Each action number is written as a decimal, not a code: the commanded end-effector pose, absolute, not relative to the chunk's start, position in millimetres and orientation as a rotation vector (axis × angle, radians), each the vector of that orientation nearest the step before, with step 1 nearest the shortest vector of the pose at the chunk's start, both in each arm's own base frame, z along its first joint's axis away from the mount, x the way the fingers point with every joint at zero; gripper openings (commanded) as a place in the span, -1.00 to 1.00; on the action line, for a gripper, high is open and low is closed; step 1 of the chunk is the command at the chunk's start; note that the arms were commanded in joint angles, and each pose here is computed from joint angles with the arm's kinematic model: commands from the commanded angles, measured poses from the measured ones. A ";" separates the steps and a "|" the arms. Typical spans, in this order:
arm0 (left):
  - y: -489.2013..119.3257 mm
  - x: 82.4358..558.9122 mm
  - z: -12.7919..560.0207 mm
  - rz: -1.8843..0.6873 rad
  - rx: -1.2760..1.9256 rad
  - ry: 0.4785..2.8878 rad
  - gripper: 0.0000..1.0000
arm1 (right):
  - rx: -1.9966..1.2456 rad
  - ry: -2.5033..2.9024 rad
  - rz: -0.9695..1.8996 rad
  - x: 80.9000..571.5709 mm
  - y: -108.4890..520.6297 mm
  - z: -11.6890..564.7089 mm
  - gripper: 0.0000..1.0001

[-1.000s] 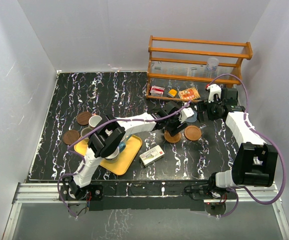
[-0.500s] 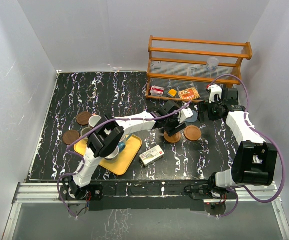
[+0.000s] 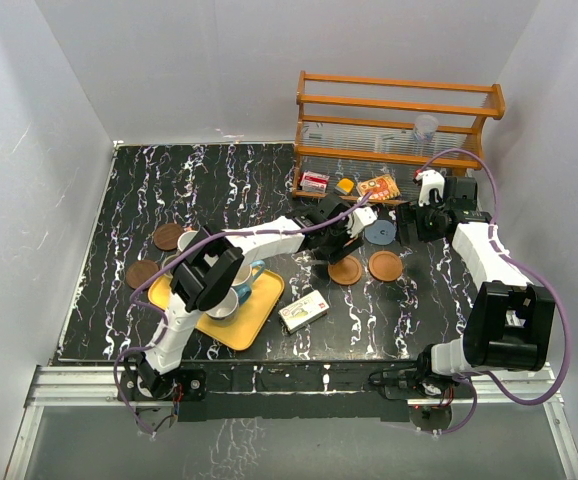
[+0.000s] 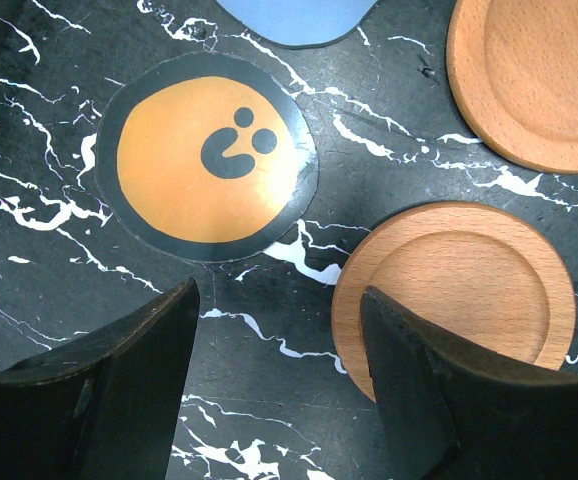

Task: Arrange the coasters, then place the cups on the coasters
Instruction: Move the coaster to the center of the board.

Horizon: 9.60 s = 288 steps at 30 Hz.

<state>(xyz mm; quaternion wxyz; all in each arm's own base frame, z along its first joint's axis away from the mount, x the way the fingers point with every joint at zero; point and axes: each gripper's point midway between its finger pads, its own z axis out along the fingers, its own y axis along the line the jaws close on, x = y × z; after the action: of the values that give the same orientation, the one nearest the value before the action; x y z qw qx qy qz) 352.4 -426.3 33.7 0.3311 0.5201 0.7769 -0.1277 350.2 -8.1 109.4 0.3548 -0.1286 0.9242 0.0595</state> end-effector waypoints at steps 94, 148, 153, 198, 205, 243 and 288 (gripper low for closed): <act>-369.6 236.7 77.3 -0.677 1.688 2.062 0.65 | -0.336 2.350 0.148 358.7 -11.0 118.9 0.97; -309.0 232.7 61.6 -0.396 1.631 2.238 0.37 | -0.345 2.371 0.165 358.1 -10.1 113.5 0.97; -303.3 239.3 71.0 -0.420 1.605 2.242 0.44 | -0.344 2.379 0.168 357.9 -10.0 110.6 0.97; -54.2 409.1 174.3 -0.272 0.427 2.336 0.76 | -0.345 2.374 0.185 358.1 -7.8 113.8 0.97; 15.9 411.2 129.5 -0.189 0.278 2.446 0.74 | -0.351 2.360 0.190 358.3 -6.0 118.4 0.97; 42.6 393.5 11.3 -0.267 0.166 2.701 -0.14 | -0.358 2.372 0.207 357.6 -4.2 115.7 0.97; -249.6 378.8 -30.4 -0.461 1.042 2.617 -0.31 | -0.354 2.376 0.182 356.9 -7.7 115.1 0.97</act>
<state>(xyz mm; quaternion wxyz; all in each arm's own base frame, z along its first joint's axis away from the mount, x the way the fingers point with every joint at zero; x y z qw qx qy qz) 441.9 -244.7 21.6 0.2634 0.3223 0.8937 -0.1672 343.3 -3.5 94.5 0.3269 -0.1309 0.9323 0.0828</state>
